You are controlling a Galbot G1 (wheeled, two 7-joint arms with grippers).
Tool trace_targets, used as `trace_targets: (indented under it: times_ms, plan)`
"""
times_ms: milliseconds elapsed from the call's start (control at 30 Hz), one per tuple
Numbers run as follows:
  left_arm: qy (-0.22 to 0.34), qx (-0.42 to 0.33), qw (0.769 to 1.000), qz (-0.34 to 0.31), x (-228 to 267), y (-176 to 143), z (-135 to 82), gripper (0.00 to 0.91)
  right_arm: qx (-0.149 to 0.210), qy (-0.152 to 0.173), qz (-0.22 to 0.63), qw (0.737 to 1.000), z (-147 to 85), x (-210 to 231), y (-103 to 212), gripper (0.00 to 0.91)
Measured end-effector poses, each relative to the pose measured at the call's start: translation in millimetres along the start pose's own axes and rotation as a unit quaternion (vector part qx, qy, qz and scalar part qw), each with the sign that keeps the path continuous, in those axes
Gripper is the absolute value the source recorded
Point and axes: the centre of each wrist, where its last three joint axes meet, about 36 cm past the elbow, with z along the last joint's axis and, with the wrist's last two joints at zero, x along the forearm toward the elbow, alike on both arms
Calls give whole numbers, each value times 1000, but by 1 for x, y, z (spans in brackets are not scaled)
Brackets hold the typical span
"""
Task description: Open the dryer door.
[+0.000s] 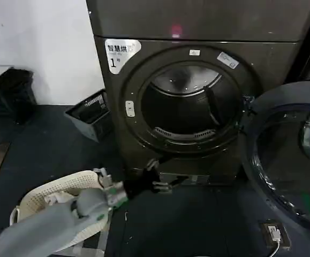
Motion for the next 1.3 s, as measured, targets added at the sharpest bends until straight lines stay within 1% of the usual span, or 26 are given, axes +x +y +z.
trace_targets:
  times_ms: [100, 333, 400, 467, 733, 900, 1000, 1133, 1300]
  plan:
    - [34, -11, 999, -4, 17, 8, 6, 907, 1, 0, -3, 1000, 1, -3, 2, 907]
    - [89, -19, 996, -9, 48, 15, 10, 907, -4, -5, -6, 1000, -1, -10, 5, 907]
    - [105, -26, 994, -8, 58, 17, 11, 907, -3, -5, -7, 1000, 0, -11, 7, 907]
    - [120, -31, 992, -8, 68, 21, 10, 907, 8, -5, -4, 1000, 0, -12, 8, 907]
    - [198, -45, 979, -17, 110, 44, 6, 907, 15, -9, 0, 1000, 0, -15, 12, 907]
    - [264, -64, 962, -14, 133, 59, -2, 907, 16, -12, 4, 1000, -1, -18, 12, 907]
    - [285, -100, 953, -5, 145, 67, -5, 907, 14, -9, 3, 1000, 2, -19, 13, 907]
    - [325, -148, 934, -3, 159, 77, -9, 907, 14, -8, 2, 1000, 4, -20, 17, 907]
    - [361, -182, 915, 7, 172, 87, -11, 907, 12, -8, -2, 1000, 4, -19, 21, 907]
